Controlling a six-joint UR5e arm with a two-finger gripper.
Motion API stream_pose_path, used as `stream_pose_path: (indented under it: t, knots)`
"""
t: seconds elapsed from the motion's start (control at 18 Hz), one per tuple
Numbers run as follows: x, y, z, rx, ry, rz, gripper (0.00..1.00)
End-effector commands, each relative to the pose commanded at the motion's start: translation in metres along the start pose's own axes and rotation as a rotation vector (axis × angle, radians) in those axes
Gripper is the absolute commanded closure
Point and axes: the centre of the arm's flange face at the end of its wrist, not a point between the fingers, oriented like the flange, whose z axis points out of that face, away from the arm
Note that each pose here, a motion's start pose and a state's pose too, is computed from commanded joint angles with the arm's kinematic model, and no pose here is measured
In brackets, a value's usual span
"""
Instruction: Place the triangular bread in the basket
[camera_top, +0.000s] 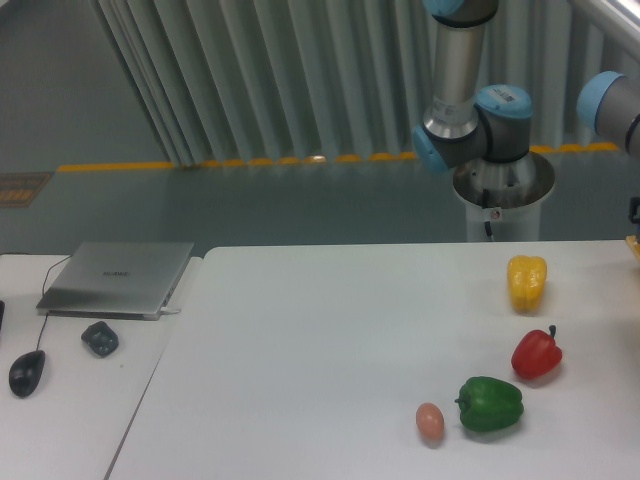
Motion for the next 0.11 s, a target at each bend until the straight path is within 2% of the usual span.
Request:
stream_pose_path:
  t: [0.11]
  knots:
    - [-0.0001, -0.0001, 0.0000, 0.001, -0.001, 0.000, 0.00]
